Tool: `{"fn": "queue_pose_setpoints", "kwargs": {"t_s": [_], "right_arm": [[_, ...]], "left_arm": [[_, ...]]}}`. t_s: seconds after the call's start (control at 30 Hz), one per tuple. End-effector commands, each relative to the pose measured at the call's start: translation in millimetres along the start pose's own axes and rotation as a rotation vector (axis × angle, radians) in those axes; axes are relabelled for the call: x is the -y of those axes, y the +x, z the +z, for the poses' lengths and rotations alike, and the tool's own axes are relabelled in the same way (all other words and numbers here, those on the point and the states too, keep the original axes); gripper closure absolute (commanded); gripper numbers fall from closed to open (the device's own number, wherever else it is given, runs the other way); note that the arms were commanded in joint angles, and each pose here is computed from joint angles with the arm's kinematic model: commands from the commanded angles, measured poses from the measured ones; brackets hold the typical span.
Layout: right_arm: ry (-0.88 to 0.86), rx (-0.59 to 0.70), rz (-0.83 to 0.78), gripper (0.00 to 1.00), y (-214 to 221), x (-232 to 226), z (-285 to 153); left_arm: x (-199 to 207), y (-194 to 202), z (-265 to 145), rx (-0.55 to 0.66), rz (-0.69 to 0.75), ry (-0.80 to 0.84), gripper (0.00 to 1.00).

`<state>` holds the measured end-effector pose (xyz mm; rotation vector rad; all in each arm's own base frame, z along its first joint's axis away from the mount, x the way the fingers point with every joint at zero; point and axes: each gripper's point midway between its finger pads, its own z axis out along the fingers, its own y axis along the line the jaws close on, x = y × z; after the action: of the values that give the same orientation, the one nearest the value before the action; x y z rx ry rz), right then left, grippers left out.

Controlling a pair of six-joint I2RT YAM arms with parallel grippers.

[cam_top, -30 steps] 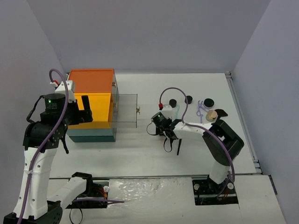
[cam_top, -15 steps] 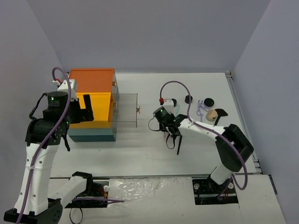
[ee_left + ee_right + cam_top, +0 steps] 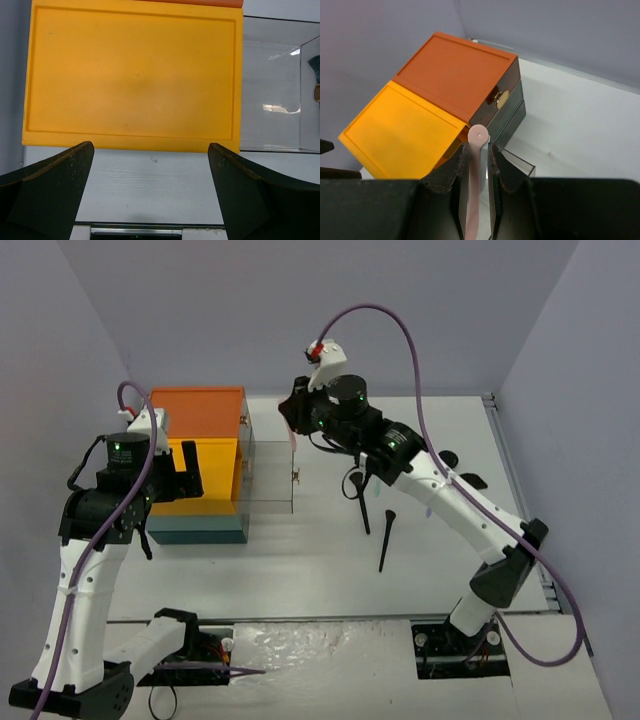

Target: Organize the makeup

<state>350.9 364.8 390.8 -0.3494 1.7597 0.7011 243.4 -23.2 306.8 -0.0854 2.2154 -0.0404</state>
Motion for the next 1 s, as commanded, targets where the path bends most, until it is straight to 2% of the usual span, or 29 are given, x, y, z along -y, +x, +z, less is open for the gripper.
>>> {"fn": "queue_pose_setpoints", "kwargs": {"t_s": [0.0,0.07,0.13,0.33,0.4,0.47,0.57,0.63,0.8,0.97], "right_arm": [[-0.104,-0.094,-0.041,0.97,40,-28,39],[-0.109,-0.106,-0.037,0.96,47,-31,46],[-0.103,-0.129,-0.042,0.9,60,-33,54],[-0.013,-0.125,-0.062,0.41,66,-14,51],[0.048,-0.107,-0.071,0.31,60,1,46],[0.122,-0.081,-0.05,0.16,50,24,34],[0.268,-0.102,-0.007,0.05,63,78,18],[0.356,-0.095,0.037,0.01,62,116,2],[0.573,-0.18,0.125,0.0,115,209,-41],[0.715,-0.263,0.193,0.02,161,269,-67]], "left_arm": [[5,-33,-12,0.114,-0.003,0.024,0.03],[5,-34,-13,0.117,-0.002,0.023,0.03],[5,-34,-13,0.116,-0.001,0.021,0.03],[6,-34,-11,0.115,-0.002,0.027,0.03],[6,-35,-10,0.115,-0.003,0.028,0.03],[8,-35,-9,0.114,-0.006,0.033,0.03],[9,-36,-9,0.114,-0.008,0.038,0.03],[9,-36,-9,0.114,-0.009,0.04,0.03],[10,-33,-6,0.106,-0.01,0.045,0.03],[11,-31,-6,0.103,-0.013,0.051,0.03]]}}
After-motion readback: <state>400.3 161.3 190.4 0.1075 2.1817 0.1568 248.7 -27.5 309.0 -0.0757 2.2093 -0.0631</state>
